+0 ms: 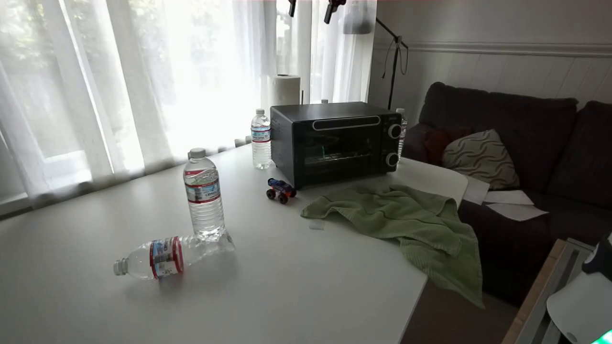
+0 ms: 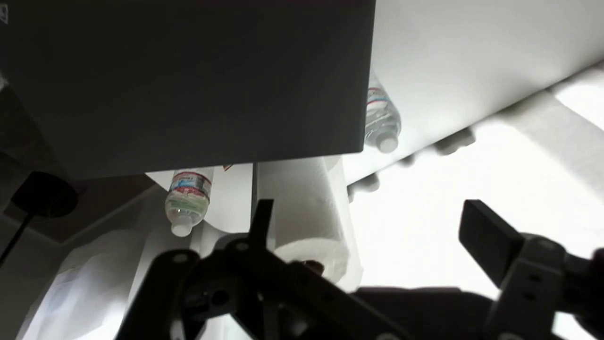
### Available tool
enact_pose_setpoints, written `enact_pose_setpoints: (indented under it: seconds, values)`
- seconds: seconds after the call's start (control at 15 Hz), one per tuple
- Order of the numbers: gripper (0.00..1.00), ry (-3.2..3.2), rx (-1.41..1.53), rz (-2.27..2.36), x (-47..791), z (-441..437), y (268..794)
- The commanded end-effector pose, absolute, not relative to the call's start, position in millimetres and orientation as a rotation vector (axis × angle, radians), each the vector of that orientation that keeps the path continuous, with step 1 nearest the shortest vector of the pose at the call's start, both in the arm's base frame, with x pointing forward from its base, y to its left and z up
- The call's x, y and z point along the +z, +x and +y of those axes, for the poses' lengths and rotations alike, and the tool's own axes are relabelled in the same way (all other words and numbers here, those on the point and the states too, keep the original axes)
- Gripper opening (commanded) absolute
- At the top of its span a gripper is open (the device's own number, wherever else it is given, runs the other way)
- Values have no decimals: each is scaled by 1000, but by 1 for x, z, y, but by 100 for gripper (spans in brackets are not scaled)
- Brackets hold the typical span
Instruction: Move the paper towel forward
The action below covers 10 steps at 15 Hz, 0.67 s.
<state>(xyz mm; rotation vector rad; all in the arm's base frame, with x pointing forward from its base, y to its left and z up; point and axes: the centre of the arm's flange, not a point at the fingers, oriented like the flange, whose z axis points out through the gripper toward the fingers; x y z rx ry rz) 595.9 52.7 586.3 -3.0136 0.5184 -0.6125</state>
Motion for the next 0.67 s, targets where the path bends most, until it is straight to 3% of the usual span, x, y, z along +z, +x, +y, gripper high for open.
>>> enact_pose_setpoints:
  seconds: [0.0,0.33,0.4,0.6]
  values:
    - [100,-2986,-668,647,597,24,684]
    - [100,-2929,-718,786,569,-22,746]
    - [100,-2967,-698,718,559,-19,702]
    - [100,-2957,-718,749,549,-26,724]
